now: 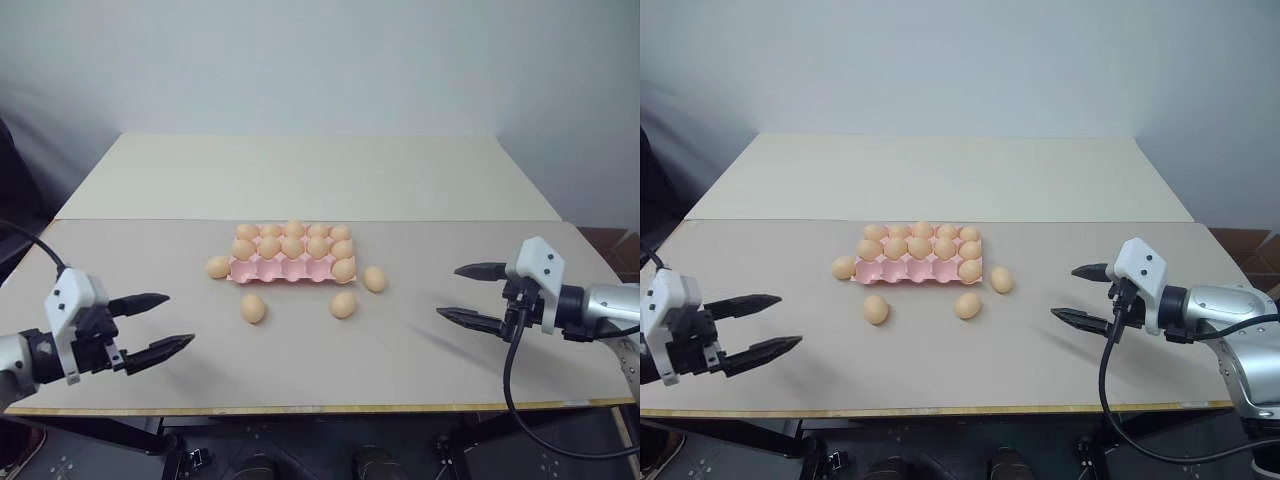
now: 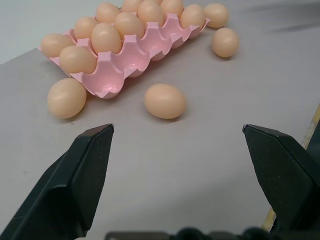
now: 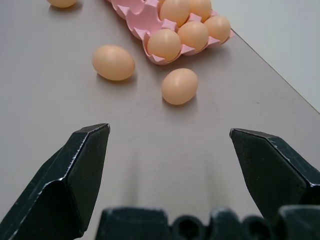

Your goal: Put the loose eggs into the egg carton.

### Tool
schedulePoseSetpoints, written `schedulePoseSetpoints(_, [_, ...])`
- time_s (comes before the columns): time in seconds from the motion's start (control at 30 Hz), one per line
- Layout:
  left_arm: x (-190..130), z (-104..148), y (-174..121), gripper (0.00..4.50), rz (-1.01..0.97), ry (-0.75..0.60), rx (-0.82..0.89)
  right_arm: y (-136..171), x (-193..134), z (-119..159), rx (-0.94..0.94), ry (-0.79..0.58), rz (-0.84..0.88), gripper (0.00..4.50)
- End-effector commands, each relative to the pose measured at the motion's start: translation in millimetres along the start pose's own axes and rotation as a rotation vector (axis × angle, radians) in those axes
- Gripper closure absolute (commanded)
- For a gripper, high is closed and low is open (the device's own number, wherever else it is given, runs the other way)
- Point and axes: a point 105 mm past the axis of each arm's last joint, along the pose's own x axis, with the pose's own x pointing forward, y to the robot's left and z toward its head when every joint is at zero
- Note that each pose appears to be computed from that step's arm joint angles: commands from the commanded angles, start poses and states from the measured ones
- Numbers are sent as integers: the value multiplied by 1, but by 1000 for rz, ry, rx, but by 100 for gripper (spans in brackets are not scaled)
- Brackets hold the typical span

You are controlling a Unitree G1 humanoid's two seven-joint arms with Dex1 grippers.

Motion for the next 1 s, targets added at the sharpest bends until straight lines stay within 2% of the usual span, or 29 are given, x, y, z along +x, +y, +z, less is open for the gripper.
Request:
schedulePoseSetpoints(0.03, [-2, 9, 6, 0, 37, -38, 41, -4, -7, 14, -61, -32, -27, 3])
schedulePoseSetpoints(0.17, [-4, 19, 11, 0, 59, -90, -5, -4, -8, 13, -65, -28, -29, 3])
schedulePoseSetpoints(0.67, [-9, 16, 5, 0, -23, -33, 100, -6, -10, 15, -83, 23, 11, 3])
schedulePoseSetpoints(0.83, [-4, 21, 1, 0, -63, -66, 94, -4, 8, 15, -73, 37, 0, 3])
schedulePoseSetpoints(1.0, [6, 22, -1, 0, -102, -78, 95, -11, 49, 17, -128, 67, -32, 3])
